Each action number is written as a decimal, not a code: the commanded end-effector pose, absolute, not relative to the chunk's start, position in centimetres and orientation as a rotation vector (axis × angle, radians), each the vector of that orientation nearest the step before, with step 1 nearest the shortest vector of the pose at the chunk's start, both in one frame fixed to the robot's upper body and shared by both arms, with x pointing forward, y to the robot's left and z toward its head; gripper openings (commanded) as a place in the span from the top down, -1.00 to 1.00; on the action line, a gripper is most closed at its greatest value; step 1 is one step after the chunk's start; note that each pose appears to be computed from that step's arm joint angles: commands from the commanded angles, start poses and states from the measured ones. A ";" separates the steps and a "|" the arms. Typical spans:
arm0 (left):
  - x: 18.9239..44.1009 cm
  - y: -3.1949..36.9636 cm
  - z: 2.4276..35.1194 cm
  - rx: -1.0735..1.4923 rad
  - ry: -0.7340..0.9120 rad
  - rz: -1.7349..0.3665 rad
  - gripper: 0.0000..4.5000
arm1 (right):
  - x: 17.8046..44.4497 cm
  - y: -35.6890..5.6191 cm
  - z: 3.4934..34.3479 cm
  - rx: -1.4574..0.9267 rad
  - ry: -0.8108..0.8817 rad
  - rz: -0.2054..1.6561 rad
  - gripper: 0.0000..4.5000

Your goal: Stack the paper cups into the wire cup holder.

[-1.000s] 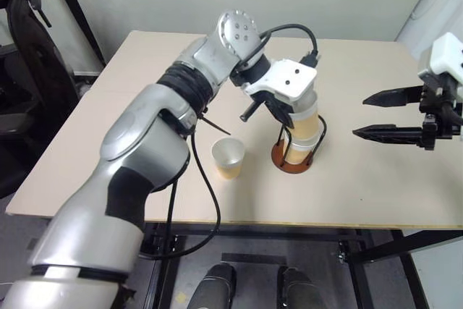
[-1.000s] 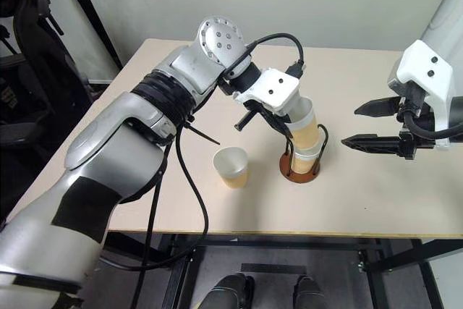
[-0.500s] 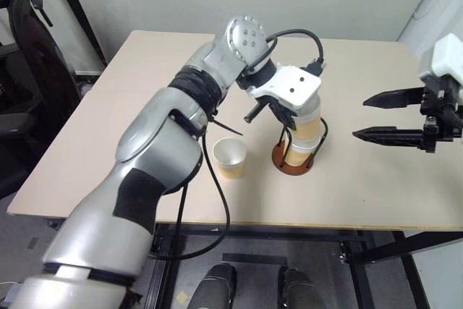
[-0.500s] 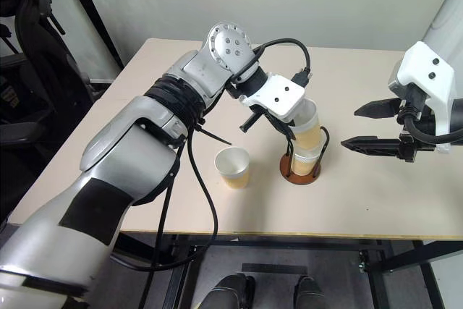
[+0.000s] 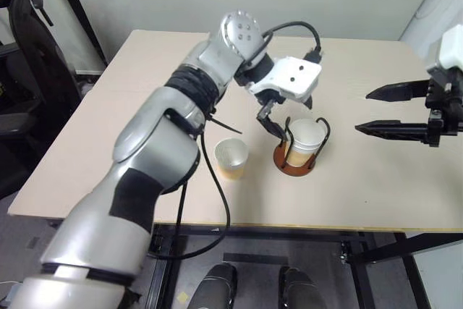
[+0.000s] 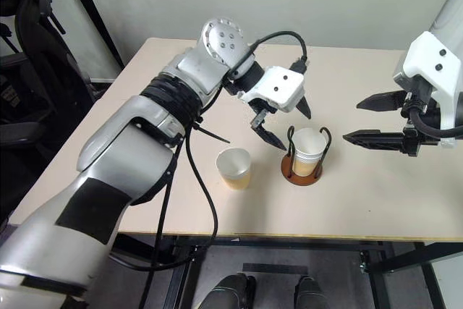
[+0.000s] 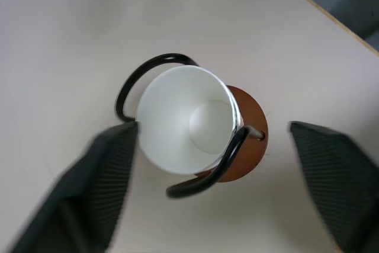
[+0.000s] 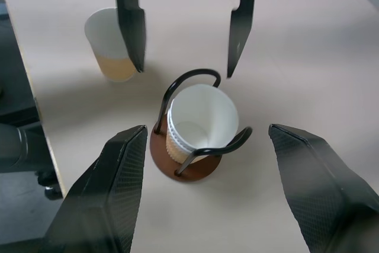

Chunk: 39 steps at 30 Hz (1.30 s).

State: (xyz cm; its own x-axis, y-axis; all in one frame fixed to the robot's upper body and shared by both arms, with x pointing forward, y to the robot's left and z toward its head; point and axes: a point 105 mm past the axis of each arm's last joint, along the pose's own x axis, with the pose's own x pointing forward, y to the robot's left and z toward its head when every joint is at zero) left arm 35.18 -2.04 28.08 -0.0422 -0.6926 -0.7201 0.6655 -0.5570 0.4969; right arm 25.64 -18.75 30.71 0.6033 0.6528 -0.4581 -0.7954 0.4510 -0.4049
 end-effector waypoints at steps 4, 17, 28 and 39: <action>34.5 1.9 34.8 0.959 -0.166 -1.685 -0.99 | 25.6 -17.6 32.3 -0.660 0.164 0.942 -0.51; 31.1 12.8 30.7 1.279 0.038 -1.523 -0.99 | 25.6 -13.8 33.4 -0.690 0.125 1.166 -0.51; 27.7 14.0 27.5 1.208 0.143 -1.613 -0.99 | 25.8 -12.2 33.8 -0.716 0.129 1.279 -0.51; 28.5 14.4 24.6 1.283 0.124 -1.582 -0.99 | 25.7 -11.4 33.4 -0.712 0.118 1.303 -0.51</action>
